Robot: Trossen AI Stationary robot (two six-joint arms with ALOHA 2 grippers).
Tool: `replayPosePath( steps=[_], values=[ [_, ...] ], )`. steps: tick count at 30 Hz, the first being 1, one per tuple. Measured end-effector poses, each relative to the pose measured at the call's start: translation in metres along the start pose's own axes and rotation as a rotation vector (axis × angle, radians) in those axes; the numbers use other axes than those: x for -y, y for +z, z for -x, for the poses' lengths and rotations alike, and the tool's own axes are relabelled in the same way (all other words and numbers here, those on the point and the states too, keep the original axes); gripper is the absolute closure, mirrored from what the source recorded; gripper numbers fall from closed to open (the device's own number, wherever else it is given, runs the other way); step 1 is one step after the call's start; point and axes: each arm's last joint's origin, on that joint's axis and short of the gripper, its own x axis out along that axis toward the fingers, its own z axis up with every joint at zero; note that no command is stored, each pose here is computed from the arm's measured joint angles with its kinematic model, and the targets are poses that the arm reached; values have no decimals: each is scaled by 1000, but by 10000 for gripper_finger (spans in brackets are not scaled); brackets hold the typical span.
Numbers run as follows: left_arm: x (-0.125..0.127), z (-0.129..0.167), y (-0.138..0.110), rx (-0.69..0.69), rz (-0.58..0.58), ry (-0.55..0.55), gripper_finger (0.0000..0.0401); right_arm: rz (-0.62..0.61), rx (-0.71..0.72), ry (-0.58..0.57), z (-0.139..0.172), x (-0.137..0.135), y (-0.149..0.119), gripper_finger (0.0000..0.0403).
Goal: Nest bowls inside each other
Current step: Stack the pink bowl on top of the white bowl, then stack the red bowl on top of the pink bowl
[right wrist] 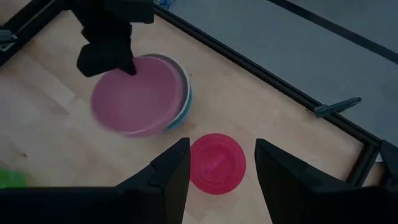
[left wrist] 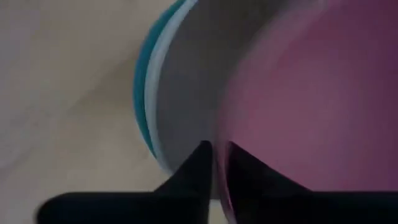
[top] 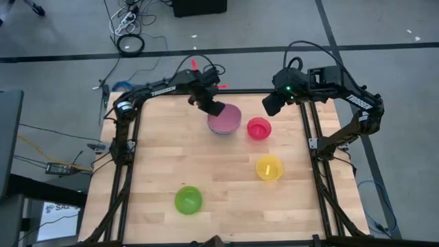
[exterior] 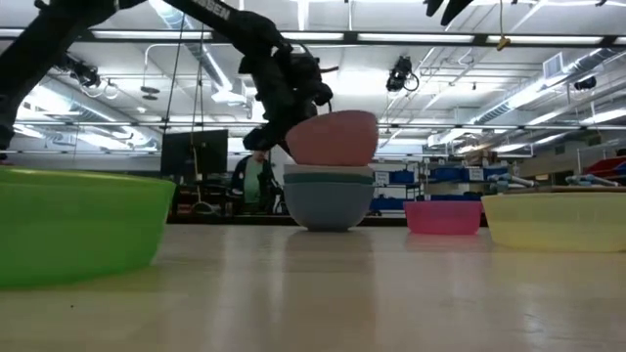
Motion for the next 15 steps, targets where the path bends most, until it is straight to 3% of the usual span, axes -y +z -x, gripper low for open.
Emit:
replayPosePath(
  steps=[8, 15],
  values=[
    [2, 24, 10, 90, -2, 135, 258, 0, -2, 3, 0, 0, 0, 235],
    [8, 56, 12, 111, -37, 181, 221, -3, -10, -1, 0, 0, -1, 235]
  ],
)
